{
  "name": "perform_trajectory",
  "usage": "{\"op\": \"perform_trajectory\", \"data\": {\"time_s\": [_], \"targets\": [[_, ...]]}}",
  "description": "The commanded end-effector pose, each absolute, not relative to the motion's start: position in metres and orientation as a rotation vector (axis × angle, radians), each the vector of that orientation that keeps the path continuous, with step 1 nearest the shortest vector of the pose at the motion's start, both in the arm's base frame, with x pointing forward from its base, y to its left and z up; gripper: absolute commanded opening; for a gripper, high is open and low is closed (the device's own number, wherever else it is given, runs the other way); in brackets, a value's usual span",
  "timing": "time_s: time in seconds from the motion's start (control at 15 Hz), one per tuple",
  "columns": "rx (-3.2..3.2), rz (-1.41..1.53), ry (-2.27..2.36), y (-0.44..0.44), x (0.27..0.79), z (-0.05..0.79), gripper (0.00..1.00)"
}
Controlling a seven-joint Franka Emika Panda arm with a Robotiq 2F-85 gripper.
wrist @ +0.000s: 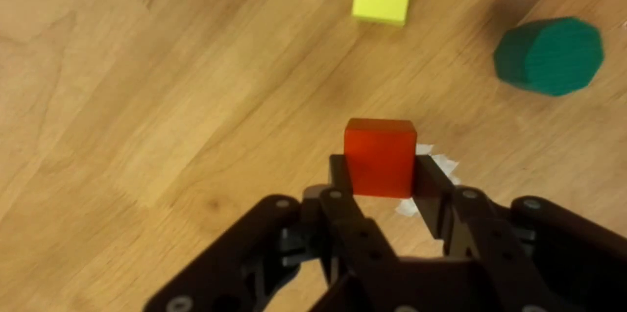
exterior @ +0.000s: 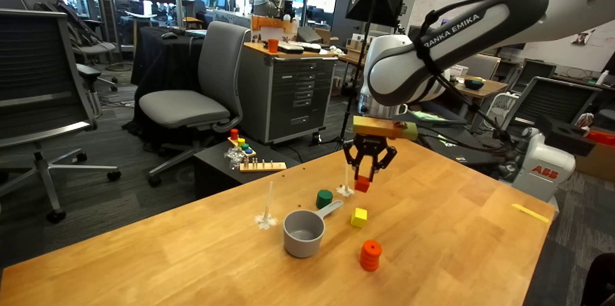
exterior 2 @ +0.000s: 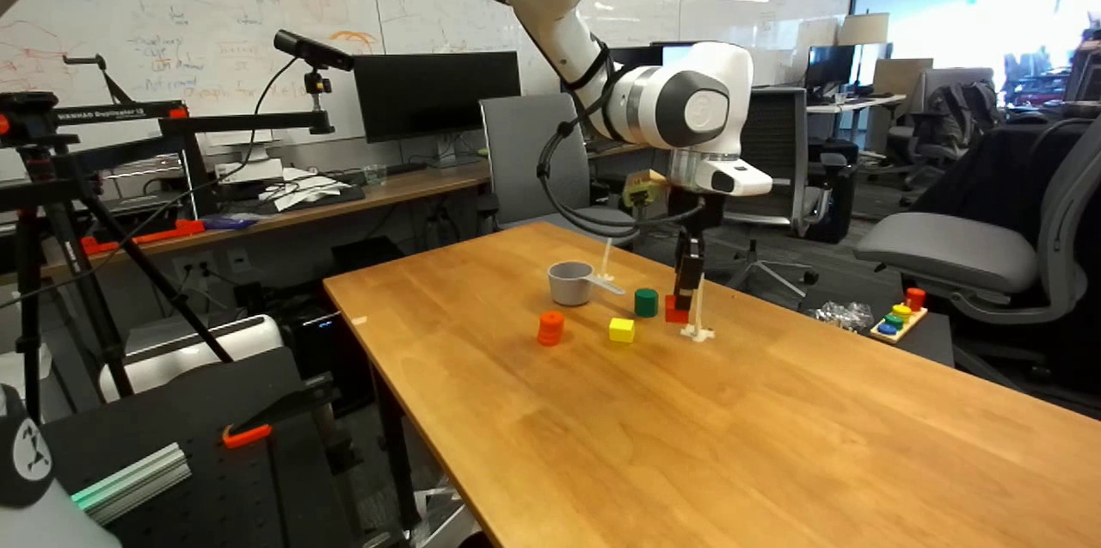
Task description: Put the orange block on the yellow block then put both blocks in the gray pot, then put the green block in the gray pot
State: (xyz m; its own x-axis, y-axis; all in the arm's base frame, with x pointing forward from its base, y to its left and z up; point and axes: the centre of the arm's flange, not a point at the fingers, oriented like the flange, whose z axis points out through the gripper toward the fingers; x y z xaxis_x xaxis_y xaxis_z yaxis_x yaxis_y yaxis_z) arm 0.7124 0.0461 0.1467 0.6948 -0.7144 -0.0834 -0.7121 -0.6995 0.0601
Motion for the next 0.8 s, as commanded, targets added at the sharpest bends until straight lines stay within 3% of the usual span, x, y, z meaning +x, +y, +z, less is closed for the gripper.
{"op": "perform_trajectory", "data": {"time_s": [0.0,0.73], "targets": [[2.911,-0.125,-1.205,0.074,0.706,0.169,0.12],[2.888,-0.149,-1.224,0.091,0.7,0.163,0.12]]}}
